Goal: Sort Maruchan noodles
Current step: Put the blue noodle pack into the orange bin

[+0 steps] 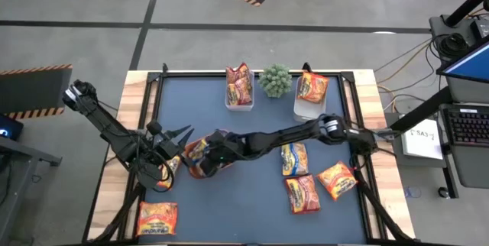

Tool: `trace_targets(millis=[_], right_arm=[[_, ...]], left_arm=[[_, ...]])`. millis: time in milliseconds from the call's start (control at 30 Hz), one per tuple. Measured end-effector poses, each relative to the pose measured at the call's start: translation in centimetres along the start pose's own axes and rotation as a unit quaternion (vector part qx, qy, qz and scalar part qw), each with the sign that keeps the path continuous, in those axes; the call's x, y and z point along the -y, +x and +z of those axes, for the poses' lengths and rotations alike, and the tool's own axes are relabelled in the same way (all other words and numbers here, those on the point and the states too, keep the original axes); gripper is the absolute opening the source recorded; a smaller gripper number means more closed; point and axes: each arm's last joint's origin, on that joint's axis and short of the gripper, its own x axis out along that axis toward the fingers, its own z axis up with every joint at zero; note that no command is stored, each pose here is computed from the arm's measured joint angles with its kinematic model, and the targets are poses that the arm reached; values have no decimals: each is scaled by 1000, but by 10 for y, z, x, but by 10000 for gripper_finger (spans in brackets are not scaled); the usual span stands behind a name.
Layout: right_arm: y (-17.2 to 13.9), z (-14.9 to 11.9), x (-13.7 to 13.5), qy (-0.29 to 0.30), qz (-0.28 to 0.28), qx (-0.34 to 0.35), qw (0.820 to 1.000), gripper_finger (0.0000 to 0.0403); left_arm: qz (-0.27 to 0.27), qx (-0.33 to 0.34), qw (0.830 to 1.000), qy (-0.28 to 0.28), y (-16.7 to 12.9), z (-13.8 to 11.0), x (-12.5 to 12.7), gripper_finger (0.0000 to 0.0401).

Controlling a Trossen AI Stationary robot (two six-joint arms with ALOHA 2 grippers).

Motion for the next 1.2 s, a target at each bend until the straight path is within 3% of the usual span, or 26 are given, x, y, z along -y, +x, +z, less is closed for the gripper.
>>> trace_targets(millis=[200,533,667,900,1200], right_arm=[[7,5,-7,-10,-25,-22,999,88],[2,8,-7,-24,-36,-32,999,197],[-6,13,-10,-26,-30,-26,999,215],[-17,21,-13,-41,-21,-15,999,189],[-14,18,-11,-50,-35,-11,998,87]], left_arm=[[0,0,1000,1,0,0,0,47],[-1,0,1000,-1,0,0,0,47],[-1,0,1000,-1,0,0,0,47],[-1,0,1000,0,0,0,0,47],[-1,0,1000,1,0,0,0,47]])
